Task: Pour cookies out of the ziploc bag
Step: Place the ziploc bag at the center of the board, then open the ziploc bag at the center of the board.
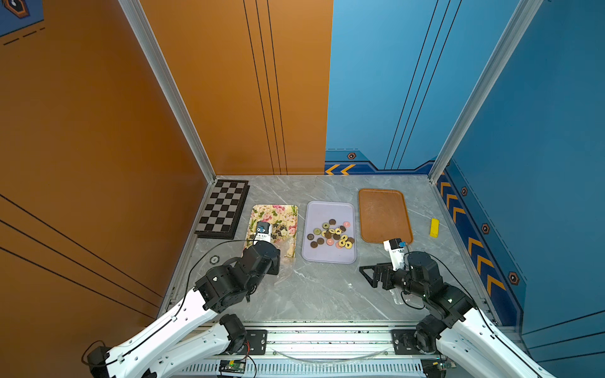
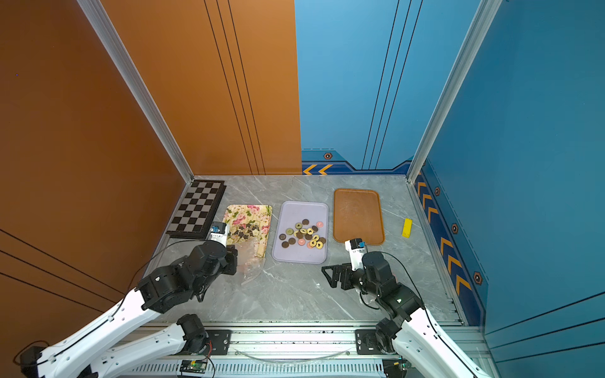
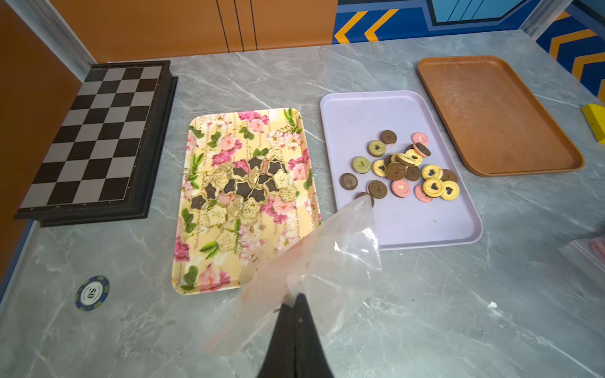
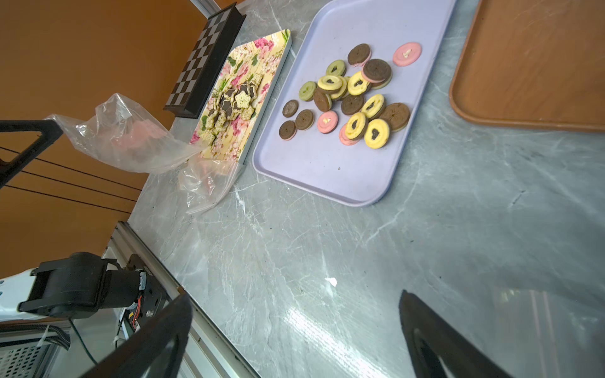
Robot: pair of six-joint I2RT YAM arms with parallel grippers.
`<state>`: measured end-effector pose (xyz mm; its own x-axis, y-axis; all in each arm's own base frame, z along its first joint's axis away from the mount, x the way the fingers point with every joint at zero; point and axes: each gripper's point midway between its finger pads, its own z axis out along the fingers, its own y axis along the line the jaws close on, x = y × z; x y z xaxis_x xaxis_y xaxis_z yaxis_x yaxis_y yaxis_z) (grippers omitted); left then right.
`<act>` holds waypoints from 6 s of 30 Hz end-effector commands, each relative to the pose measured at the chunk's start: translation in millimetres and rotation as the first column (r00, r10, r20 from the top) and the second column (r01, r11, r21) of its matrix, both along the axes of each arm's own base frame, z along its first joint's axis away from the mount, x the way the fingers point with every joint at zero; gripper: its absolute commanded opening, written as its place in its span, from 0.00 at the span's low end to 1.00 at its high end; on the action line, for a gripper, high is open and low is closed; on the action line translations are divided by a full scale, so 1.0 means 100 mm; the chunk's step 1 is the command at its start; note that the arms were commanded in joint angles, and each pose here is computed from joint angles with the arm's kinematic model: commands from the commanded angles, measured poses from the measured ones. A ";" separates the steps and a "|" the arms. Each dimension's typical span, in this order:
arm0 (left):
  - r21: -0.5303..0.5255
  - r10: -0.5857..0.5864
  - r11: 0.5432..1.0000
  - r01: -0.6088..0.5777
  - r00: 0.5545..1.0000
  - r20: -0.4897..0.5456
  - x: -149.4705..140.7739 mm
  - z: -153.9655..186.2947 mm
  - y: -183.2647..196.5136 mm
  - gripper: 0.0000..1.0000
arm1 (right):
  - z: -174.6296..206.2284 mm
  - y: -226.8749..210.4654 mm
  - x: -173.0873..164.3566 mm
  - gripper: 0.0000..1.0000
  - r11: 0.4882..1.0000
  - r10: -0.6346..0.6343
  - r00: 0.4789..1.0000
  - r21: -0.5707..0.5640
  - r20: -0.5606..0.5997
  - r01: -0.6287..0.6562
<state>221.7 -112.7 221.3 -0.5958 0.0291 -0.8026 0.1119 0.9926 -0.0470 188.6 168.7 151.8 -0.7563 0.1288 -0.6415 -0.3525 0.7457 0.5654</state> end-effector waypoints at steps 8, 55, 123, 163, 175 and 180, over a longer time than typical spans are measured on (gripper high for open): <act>-0.146 -0.002 0.989 -0.027 0.980 -0.198 -0.48 -0.52 0.01 0.00 | -0.03 0.01 -0.13 1.00 1.000 0.019 0.999 0.009 -0.032 -0.018; 0.217 0.412 0.911 -0.351 0.803 -0.430 -0.75 -1.05 0.66 0.00 | 0.04 0.09 -0.22 1.00 0.997 0.080 0.996 0.011 -0.042 -0.080; -0.694 -0.629 0.637 0.337 0.748 -0.214 -0.29 -0.14 -1.74 0.72 | -0.78 -1.06 -0.31 0.75 0.416 -0.496 0.868 -0.881 -0.012 0.226; -0.497 -0.685 0.654 0.570 0.726 -0.069 0.12 0.15 -1.71 0.68 | -0.73 -0.92 -0.21 0.00 0.549 -0.463 0.874 -0.821 -0.143 0.156; -0.402 -0.721 0.664 0.631 0.682 -0.120 0.13 0.09 -1.69 0.67 | -0.81 -0.84 -0.35 0.66 0.574 -0.416 0.888 -0.814 -0.194 0.091; -0.418 -0.694 0.686 0.595 0.708 -0.131 0.04 0.02 -1.57 0.67 | -0.90 -0.87 -0.27 0.77 0.436 -0.427 0.894 -0.897 -0.133 0.074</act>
<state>231.6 -282.7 229.1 -0.6960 0.2661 -0.6669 0.6727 0.5663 -0.4762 154.2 90.3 58.6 -0.9569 -0.1143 -0.2670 -0.0328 0.9559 -0.2918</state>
